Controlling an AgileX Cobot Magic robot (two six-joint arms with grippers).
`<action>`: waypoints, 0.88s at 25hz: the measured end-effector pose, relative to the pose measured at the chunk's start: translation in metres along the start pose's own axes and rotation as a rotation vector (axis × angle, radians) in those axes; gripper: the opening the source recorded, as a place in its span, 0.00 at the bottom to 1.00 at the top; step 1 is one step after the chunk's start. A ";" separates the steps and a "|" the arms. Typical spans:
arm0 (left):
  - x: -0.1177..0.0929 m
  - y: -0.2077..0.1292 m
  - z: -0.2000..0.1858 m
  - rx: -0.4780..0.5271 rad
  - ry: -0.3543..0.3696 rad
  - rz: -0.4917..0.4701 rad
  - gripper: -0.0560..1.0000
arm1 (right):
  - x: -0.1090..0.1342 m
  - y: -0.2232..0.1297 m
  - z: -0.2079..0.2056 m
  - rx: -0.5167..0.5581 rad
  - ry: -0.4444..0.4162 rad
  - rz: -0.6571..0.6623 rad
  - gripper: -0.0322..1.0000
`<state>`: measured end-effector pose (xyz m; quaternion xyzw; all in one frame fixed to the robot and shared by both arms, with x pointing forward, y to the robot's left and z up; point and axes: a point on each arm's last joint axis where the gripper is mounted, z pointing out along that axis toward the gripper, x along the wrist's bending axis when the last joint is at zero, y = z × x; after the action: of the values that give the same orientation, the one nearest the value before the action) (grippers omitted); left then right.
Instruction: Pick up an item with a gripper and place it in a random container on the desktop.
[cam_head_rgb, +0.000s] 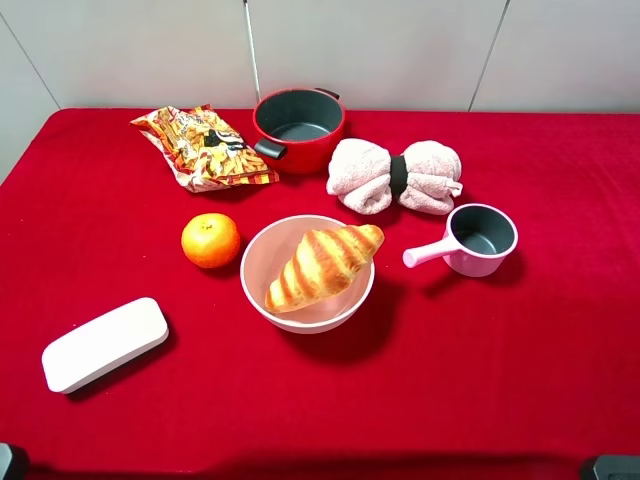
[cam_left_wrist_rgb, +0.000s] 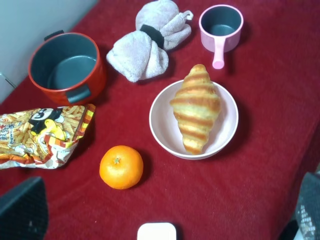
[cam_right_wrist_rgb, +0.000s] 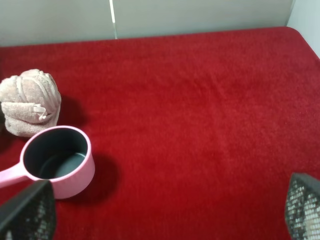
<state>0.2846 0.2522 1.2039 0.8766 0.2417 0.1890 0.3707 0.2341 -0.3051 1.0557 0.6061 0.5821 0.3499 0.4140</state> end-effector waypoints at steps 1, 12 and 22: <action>0.000 -0.005 0.000 0.003 0.009 -0.016 0.99 | 0.000 0.000 0.000 0.000 0.000 0.000 0.70; 0.001 -0.066 0.002 0.061 0.279 -0.317 0.99 | 0.000 0.000 0.000 0.000 0.000 0.000 0.70; -0.008 -0.111 0.020 0.140 0.483 -0.517 0.99 | 0.000 0.000 0.000 0.000 0.000 0.000 0.70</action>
<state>0.2568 0.3038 1.1074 0.7399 0.5484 0.2735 0.2775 0.2341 -0.3051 1.0557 0.6061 0.5821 0.3499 0.4140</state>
